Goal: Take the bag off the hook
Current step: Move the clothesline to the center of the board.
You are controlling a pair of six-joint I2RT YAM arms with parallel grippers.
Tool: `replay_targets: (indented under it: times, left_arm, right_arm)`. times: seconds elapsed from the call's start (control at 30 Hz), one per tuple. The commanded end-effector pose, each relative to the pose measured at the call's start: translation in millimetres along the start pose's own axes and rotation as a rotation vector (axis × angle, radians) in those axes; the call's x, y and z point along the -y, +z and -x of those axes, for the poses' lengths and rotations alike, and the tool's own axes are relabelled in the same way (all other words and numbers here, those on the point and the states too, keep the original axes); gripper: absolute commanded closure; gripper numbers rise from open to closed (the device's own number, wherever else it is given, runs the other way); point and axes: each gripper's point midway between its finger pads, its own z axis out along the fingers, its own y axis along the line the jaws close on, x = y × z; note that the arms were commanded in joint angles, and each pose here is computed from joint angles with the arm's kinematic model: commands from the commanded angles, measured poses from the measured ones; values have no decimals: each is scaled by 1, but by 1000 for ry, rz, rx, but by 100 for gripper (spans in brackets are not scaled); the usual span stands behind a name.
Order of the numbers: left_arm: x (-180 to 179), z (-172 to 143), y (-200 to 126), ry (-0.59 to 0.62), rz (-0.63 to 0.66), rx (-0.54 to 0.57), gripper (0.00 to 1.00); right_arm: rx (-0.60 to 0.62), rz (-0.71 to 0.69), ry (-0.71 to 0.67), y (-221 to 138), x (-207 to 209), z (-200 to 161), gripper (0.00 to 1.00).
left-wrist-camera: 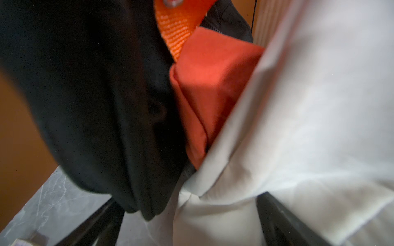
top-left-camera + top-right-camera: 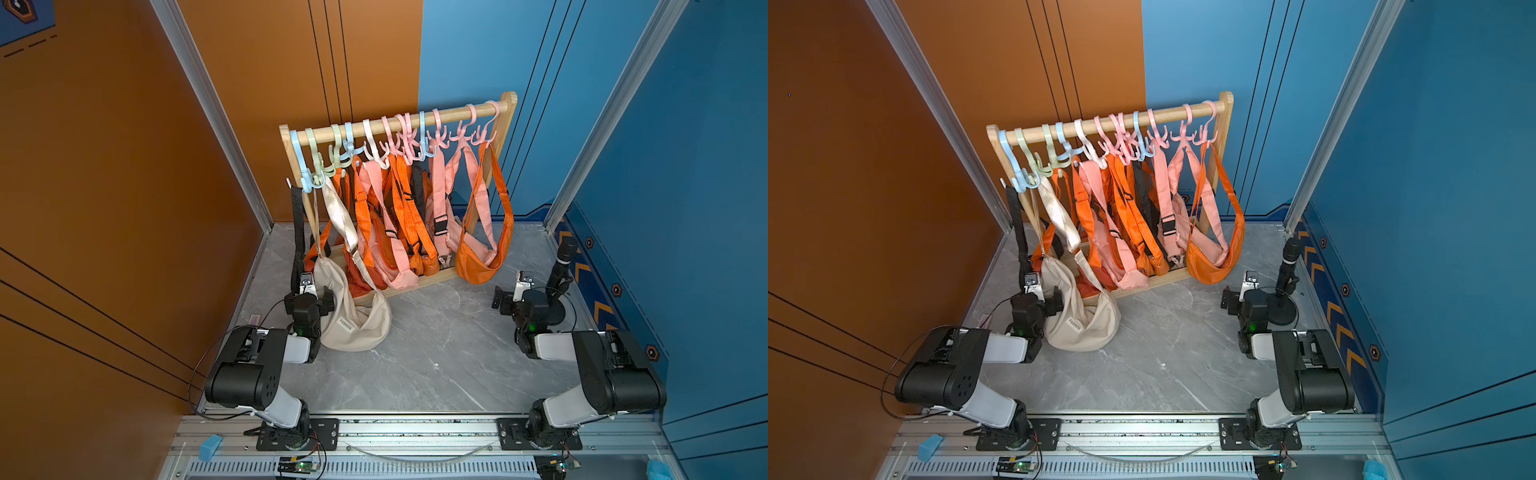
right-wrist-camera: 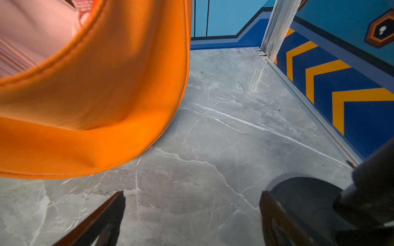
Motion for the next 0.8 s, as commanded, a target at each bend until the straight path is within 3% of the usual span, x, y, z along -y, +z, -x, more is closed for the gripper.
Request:
replay_targets:
  times: [0.0,0.43,0.6,0.77]
  left_arm:
    - [8,5,6,8,-42,6,2]
    - [18,7,4,26,-109,1,2]
    - [18,25,-7,57,-80,16,2]
    - [0,55,-29,1,-12,27,2]
  right_arm:
    - [28,-4,5,4,2,10,0]
    - [16,-1,-8,0,-1,21,0]
    - [-40,-22,3,-14,-2,39,0]
    - [1,38,41,-41,-18,70,0]
